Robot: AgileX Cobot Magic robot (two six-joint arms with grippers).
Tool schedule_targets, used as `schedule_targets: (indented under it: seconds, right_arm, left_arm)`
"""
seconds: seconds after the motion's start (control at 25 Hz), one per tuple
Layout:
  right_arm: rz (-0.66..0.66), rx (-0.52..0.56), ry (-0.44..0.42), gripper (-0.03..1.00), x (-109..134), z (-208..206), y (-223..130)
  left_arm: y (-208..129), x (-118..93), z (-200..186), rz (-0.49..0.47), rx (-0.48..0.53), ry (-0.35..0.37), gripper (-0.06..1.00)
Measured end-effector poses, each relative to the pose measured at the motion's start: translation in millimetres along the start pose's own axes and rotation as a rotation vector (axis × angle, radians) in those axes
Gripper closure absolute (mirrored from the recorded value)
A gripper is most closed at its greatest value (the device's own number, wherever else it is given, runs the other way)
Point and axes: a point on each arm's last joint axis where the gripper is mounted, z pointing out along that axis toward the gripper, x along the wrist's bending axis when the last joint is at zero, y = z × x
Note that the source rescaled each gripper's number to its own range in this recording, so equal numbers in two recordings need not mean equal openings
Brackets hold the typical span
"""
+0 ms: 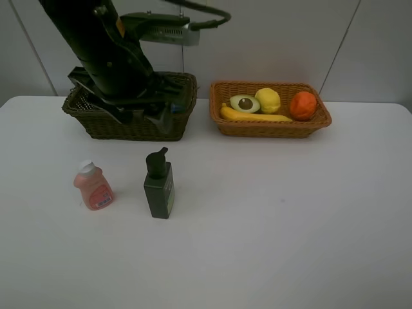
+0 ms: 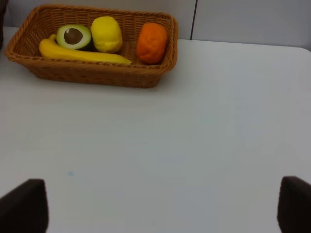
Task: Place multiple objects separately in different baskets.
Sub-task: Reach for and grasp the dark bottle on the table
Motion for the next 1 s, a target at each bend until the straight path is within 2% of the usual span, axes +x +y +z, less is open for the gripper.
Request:
schedule_targets:
  seconds: [0.24, 0.48, 1.0]
  right_arm:
    - [0.0, 0.0, 0.0, -0.03, 0, 0, 0]
    - [0.0, 0.0, 0.0, -0.03, 0, 0, 0]
    - [0.0, 0.0, 0.0, -0.03, 0, 0, 0]
  left_arm:
    - [-1, -6, 20, 0.061, 0.059, 0.001, 0.09]
    - [-2, -8, 32, 0.033, 0.1, -0.004, 0.09]
    - [-4, -6, 81, -0.017, 0.223, 0.04, 0.09]
